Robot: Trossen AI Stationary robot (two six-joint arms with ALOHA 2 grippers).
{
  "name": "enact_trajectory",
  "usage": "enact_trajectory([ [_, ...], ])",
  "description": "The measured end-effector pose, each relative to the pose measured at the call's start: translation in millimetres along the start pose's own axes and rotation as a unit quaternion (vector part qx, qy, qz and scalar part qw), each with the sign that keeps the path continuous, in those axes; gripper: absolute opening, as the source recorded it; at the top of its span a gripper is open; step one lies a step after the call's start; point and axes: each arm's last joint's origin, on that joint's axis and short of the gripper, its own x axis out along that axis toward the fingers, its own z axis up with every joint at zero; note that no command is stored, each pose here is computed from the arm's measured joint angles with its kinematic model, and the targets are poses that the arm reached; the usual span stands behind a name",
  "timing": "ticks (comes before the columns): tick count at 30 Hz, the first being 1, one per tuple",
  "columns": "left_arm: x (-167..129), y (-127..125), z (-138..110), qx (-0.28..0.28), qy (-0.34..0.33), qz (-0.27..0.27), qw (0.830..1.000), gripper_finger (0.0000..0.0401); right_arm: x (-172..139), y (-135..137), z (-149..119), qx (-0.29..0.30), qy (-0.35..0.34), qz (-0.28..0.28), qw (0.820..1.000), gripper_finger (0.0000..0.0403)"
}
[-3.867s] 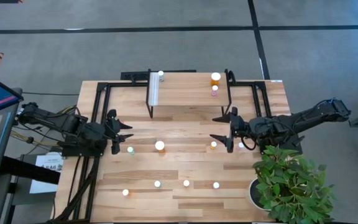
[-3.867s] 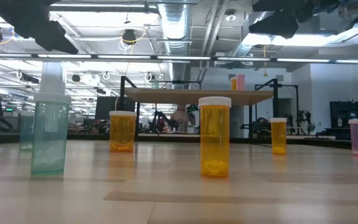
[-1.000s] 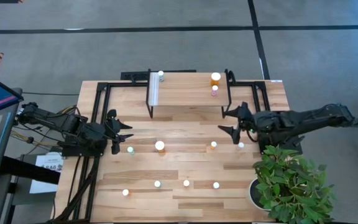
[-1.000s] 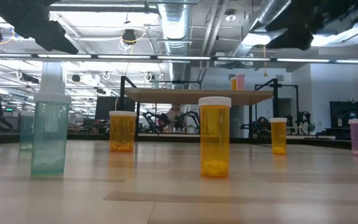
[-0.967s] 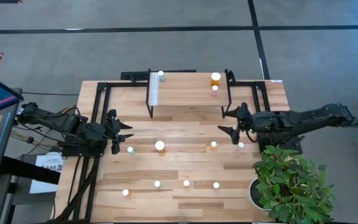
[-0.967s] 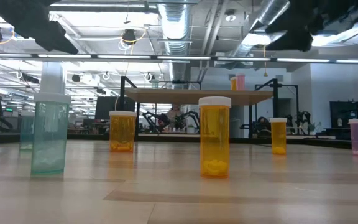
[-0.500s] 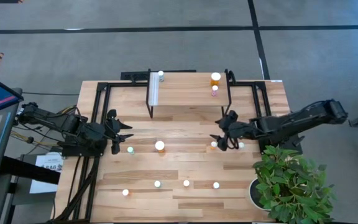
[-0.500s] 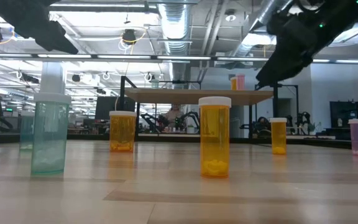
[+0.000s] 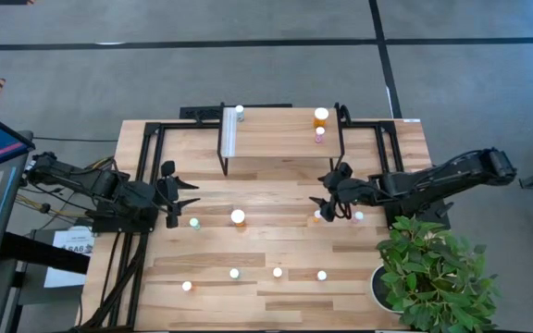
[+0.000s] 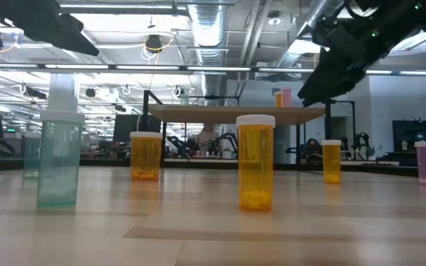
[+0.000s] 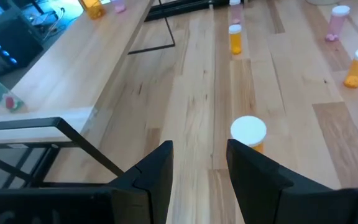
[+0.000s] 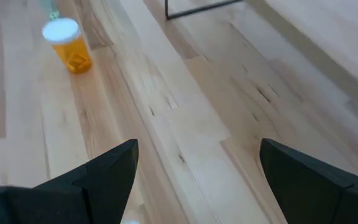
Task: Pick and place medicine bottles onto shelf by color
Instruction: Put the big orange pill bottle on the shelf
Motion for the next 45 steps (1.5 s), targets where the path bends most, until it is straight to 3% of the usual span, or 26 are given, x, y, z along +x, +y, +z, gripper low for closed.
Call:
enact_trajectory([
  [8, 0, 0, 0, -0.020, -0.002, -0.001, 1.000, 0.0139, 4, 0, -5, 0.000, 0.025, -0.008, 1.000, 0.0357],
  [15, 7, -3, 24, -0.190, -0.096, 0.017, 0.977, 0.0139, 3, 0, -4, 0.007, 0.020, -0.006, 1.000, 0.0357],
  [19, 14, -6, 37, -0.236, -0.137, 0.018, 0.962, 0.0139, 3, 0, -4, 0.008, 0.019, -0.006, 1.000, 0.0357],
  [25, 31, -15, 45, -0.223, -0.146, 0.030, 0.963, 0.0139, 1, 5, 5, 0.032, -0.011, 0.025, 0.999, 0.0357],
  [32, 61, -31, 43, -0.211, -0.113, 0.034, 0.970, 0.0139, -14, 14, 24, -0.007, -0.040, 0.072, 0.997, 0.0357],
  [38, 78, -41, 37, -0.239, -0.081, 0.020, 0.967, 0.0139, -18, 15, 24, -0.009, -0.043, 0.078, 0.996, 0.0357],
  [41, 85, -45, 33, -0.246, -0.066, 0.020, 0.967, 0.0139, -22, 22, 31, 0.009, -0.080, 0.109, 0.991, 0.0357],
  [45, 95, -51, 27, -0.237, -0.038, 0.018, 0.971, 0.0139, -31, 33, 32, -0.035, -0.111, 0.145, 0.983, 0.0357],
])
